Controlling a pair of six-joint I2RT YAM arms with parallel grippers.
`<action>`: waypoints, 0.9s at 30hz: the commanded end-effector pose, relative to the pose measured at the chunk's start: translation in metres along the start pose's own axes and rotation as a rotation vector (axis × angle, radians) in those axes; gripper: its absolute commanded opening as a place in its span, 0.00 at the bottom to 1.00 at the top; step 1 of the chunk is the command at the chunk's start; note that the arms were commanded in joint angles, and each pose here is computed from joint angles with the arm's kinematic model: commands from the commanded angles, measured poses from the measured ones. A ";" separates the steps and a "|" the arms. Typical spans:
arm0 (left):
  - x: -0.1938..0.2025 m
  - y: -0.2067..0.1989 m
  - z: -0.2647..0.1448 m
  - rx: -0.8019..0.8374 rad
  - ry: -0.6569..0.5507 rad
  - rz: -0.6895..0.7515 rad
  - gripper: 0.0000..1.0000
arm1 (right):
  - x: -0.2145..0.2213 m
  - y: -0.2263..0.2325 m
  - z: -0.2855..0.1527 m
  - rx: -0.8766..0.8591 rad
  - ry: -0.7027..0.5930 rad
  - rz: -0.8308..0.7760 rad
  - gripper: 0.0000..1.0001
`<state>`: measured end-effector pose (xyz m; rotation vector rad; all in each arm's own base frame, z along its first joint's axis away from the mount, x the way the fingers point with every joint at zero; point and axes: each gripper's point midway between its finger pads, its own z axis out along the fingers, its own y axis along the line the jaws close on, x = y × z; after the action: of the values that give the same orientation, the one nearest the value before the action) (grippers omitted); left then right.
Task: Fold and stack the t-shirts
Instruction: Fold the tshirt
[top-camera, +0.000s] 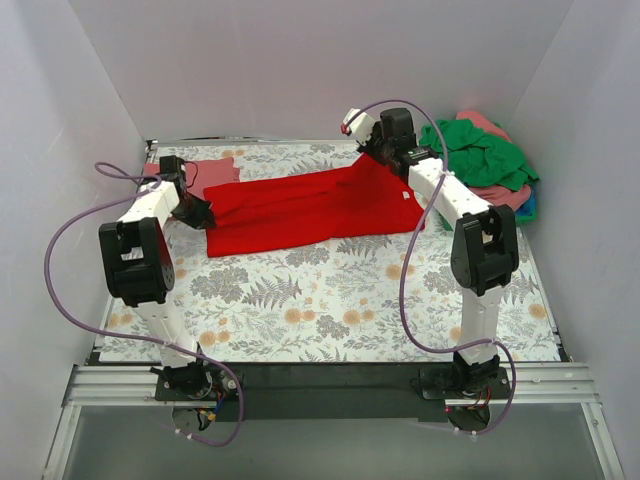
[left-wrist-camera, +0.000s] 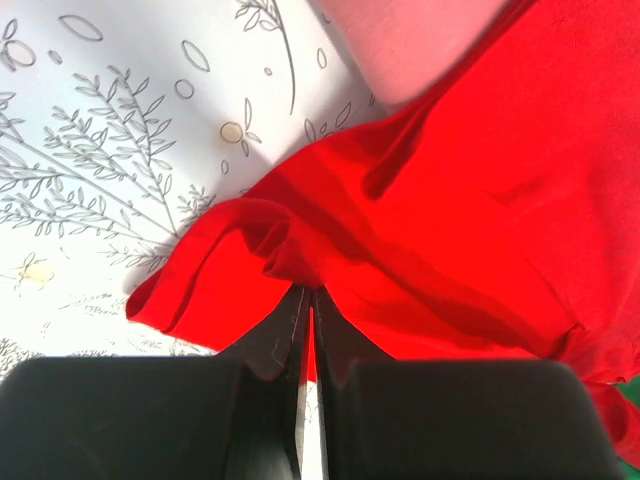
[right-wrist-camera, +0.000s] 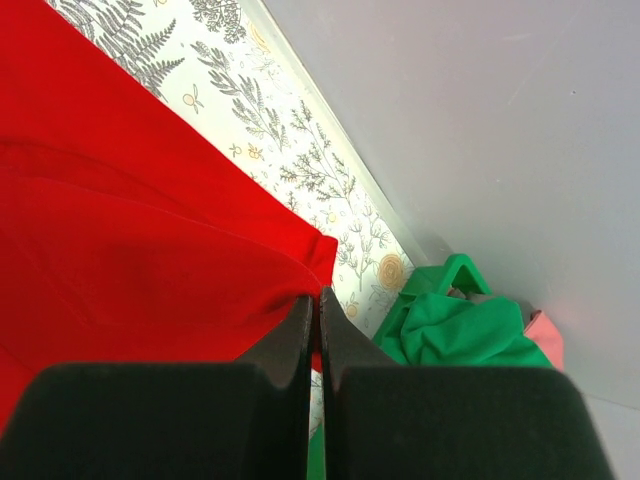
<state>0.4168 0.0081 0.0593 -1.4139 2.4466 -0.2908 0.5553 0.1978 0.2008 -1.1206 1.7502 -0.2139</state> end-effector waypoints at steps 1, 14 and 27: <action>-0.010 -0.002 -0.028 0.029 -0.065 0.002 0.00 | -0.029 -0.017 0.000 0.050 -0.078 0.017 0.01; -0.009 -0.002 -0.043 0.034 -0.076 0.004 0.00 | -0.034 -0.013 0.019 0.051 -0.079 0.023 0.01; -0.002 0.007 -0.058 0.039 -0.083 0.007 0.00 | -0.030 -0.012 0.034 0.066 -0.060 0.030 0.01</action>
<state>0.3994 0.0082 0.0963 -1.3880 2.4001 -0.2964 0.5783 0.2217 0.1833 -1.1198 1.7504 -0.2028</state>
